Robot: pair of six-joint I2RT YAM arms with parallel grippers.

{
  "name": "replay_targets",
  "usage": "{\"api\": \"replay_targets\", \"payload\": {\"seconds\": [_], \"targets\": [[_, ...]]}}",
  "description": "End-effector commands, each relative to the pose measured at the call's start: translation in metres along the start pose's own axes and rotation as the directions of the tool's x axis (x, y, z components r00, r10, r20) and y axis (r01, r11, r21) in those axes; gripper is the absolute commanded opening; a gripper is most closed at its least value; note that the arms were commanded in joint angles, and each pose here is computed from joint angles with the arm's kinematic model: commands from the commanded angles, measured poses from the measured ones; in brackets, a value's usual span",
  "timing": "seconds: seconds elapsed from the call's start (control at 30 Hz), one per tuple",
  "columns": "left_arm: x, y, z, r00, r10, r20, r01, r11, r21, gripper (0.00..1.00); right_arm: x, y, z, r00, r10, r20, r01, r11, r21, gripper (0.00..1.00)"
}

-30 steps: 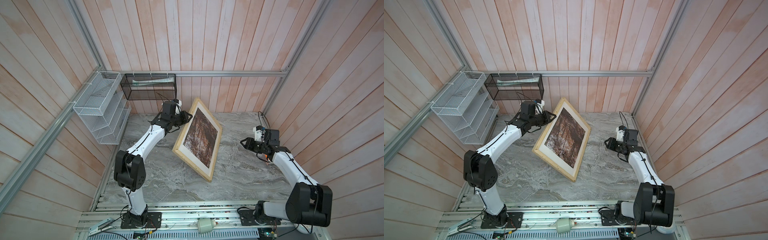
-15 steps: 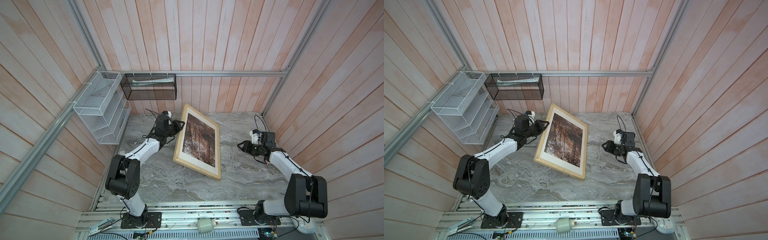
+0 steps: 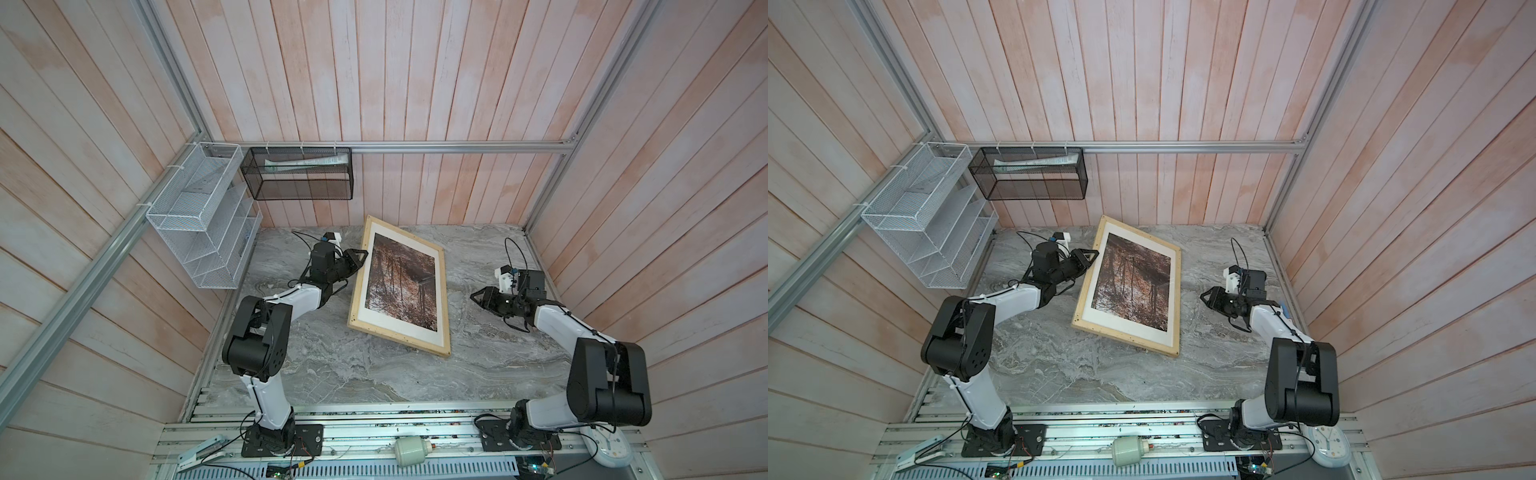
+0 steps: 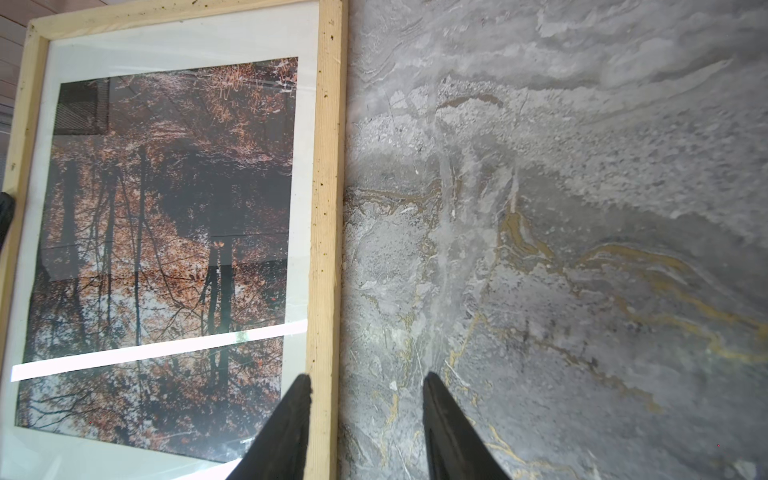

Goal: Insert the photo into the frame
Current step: 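Lower the frame flat onto the table with the left gripper, photo side up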

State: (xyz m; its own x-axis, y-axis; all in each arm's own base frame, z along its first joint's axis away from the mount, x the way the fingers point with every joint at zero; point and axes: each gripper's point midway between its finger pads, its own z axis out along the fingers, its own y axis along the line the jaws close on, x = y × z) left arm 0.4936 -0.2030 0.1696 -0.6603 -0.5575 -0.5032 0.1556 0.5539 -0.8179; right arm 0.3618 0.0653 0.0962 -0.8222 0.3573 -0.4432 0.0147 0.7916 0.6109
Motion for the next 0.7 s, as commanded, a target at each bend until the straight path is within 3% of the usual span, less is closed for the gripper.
{"api": "replay_targets", "payload": {"seconds": [0.0,0.33,0.67], "targets": [[-0.012,-0.012,0.001,0.995,0.090,0.049,-0.094,0.991,0.090,0.34,0.011,-0.001,0.009,0.999,0.014,-0.028,-0.015,1.000,-0.016,0.45],[0.014,0.024,0.016,0.998,0.033,-0.050,-0.027,0.994,0.107,0.40,0.020,0.001,0.024,0.998,0.015,-0.062,-0.016,1.000,-0.018,0.45],[0.027,0.055,0.020,0.997,0.002,-0.080,0.002,0.999,0.045,0.43,0.026,0.006,0.036,0.996,-0.001,-0.091,0.000,1.000,-0.013,0.45]]}}
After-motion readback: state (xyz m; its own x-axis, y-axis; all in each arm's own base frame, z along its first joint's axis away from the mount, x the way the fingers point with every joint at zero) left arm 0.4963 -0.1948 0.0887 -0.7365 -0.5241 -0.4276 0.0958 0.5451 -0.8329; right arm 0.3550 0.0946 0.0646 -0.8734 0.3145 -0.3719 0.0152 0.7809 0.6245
